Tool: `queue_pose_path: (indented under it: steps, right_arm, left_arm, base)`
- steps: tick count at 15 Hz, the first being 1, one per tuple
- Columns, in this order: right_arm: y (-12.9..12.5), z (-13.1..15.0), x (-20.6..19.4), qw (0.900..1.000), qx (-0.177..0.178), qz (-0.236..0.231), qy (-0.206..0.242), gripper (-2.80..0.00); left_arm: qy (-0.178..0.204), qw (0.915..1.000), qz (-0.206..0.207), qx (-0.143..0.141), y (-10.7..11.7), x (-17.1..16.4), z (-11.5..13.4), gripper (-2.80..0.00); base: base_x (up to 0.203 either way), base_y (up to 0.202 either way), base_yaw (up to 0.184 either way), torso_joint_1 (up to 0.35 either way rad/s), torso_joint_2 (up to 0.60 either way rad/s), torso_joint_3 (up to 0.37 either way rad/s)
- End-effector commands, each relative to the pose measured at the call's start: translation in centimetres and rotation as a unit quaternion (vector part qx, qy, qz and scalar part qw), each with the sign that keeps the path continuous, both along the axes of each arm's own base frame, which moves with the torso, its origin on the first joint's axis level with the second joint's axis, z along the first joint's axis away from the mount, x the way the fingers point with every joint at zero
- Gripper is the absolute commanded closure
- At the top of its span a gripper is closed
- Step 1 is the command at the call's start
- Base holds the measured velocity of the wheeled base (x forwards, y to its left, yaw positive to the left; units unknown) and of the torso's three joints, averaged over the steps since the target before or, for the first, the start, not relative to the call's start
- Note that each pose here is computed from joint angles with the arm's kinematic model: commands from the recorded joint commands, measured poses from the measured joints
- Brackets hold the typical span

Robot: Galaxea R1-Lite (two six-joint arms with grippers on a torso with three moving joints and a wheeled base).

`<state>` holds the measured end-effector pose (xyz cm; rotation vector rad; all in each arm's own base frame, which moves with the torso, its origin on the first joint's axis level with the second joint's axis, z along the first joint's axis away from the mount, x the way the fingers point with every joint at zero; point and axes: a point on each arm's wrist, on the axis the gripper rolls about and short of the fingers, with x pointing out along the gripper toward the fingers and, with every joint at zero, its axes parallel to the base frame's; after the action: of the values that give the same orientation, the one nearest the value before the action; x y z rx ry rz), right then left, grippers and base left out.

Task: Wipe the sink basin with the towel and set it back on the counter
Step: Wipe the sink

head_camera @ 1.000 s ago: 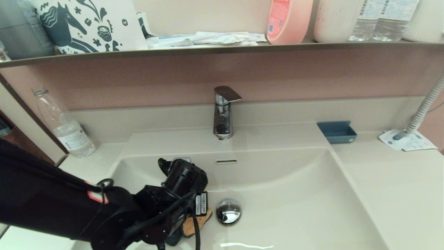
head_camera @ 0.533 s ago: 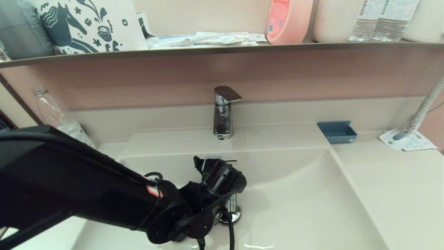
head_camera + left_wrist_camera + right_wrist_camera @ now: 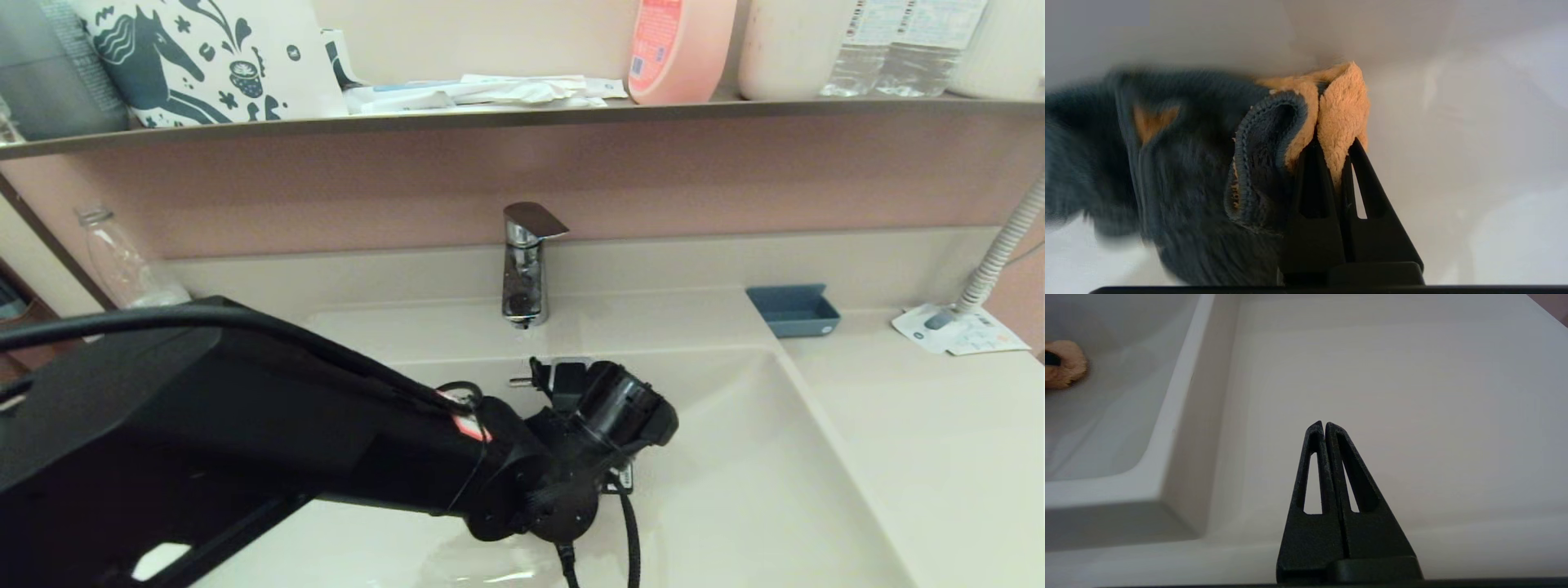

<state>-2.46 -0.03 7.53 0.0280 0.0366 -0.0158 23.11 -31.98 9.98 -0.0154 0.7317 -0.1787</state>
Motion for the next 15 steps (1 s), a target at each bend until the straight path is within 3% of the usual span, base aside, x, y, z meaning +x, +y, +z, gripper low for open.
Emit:
queue_pose_path:
  steps: [1, 5, 8, 13, 15]
  right_arm:
    - [0.0, 0.0, 0.0, 1.000, 0.000, 0.000, 0.001, 0.00]
    - [0.0, 0.0, 0.0, 1.000, 0.000, 0.000, 0.001, 0.00]
    - [0.0, 0.0, 0.0, 1.000, 0.000, 0.000, 0.001, 0.00]
    - [0.0, 0.0, 0.0, 1.000, 0.000, 0.000, 0.001, 0.00]
    - [0.0, 0.0, 0.0, 1.000, 0.000, 0.000, 0.001, 0.00]
  left_arm:
    - [0.001, 0.9999, -0.007, -0.007, -1.8, -0.5, 0.5, 0.00]
    - [0.009, 0.9993, -0.028, -0.021, -5.4, -2.1, 0.8, 0.00]
    - [0.039, 0.9984, -0.025, -0.031, -7.8, -4.6, 0.2, 0.00]
    - [0.109, 0.9939, -0.012, 0.010, -9.0, -10.7, 0.7, 0.00]
    - [0.141, 0.9890, 0.003, 0.044, -8.2, -11.5, 0.2, 0.00]
  base:
    - [0.000, 0.000, 0.000, 0.000, 0.00, 0.000]
    - [0.000, 0.000, 0.000, 0.000, 0.00, 0.000]
    - [0.000, 0.000, 0.000, 0.000, 0.00, 0.000]
    - [0.000, 0.000, 0.000, 0.000, 0.00, 0.000]
    - [0.000, 0.000, 0.000, 0.000, 0.00, 0.000]
